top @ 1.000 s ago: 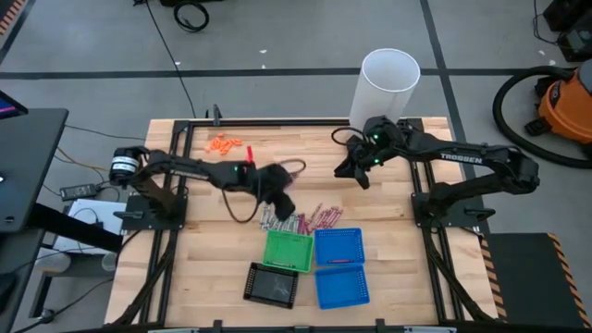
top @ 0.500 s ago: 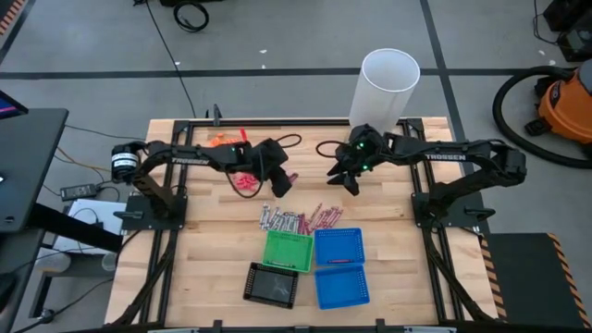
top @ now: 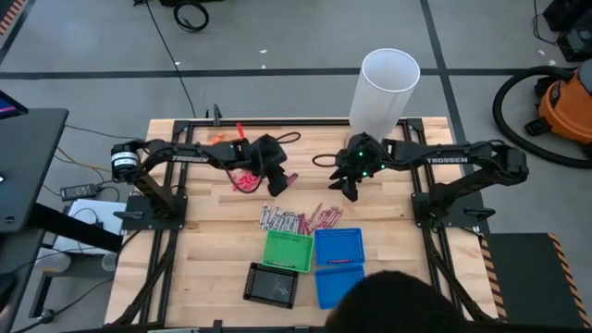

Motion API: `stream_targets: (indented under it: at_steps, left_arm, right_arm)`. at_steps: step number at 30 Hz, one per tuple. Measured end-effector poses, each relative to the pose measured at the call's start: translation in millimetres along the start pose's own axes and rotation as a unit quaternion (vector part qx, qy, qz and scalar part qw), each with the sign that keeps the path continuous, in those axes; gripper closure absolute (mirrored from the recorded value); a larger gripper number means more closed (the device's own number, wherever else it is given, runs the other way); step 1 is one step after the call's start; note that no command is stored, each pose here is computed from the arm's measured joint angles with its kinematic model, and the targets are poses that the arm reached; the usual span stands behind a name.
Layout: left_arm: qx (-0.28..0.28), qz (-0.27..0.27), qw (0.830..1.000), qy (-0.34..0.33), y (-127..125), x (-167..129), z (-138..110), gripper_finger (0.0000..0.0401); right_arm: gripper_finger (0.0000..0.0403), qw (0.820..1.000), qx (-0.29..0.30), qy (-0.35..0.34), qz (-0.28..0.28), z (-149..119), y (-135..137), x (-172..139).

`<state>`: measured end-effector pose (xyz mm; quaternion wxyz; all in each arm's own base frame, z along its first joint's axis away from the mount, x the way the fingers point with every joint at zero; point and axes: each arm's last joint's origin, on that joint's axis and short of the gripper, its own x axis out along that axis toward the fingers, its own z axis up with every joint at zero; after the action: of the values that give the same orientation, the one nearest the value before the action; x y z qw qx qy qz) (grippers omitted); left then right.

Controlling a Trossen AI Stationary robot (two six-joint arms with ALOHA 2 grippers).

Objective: Sort crayons
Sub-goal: Put the violet crayon into the top blue bin

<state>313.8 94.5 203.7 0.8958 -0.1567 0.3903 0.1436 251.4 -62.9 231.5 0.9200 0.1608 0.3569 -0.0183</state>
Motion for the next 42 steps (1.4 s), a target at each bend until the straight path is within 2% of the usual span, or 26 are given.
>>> stream_targets:
  at_steps: [8,12,16,19,25,30,35,42]
  left_arm:
    - [-0.047,0.026,0.998,-0.039,9,8,0,0.0257]
    - [-0.098,0.034,0.994,-0.019,13,22,-7,0.0257]
    - [-0.115,0.054,0.992,0.012,17,47,-20,0.0257]
    - [-0.115,0.062,0.991,0.014,19,57,-23,0.0257]
    - [-0.101,0.073,0.992,0.004,20,59,-22,0.0257]
    - [-0.075,0.074,0.994,0.008,20,59,-22,0.0257]
    - [-0.049,0.071,0.996,0.010,19,64,-24,0.0257]
    - [-0.047,0.070,0.996,0.002,20,72,-25,0.0257]
  right_arm:
    - [0.0218,1.000,-0.007,-0.026,-0.005,10,3,-1]
    - [0.0218,0.999,-0.020,-0.036,-0.007,18,5,-6]
    - [0.0220,0.998,-0.047,-0.047,-0.006,29,10,-12]
    - [0.0224,0.997,-0.061,-0.045,-0.005,33,13,-16]
    - [0.0231,0.997,-0.067,-0.048,0.001,39,20,-19]
    - [0.0234,0.996,-0.074,-0.052,-0.023,40,25,-19]
    - [0.0234,0.996,-0.072,-0.053,-0.030,39,30,-17]
    - [0.0234,0.996,-0.059,-0.053,-0.028,39,32,-17]
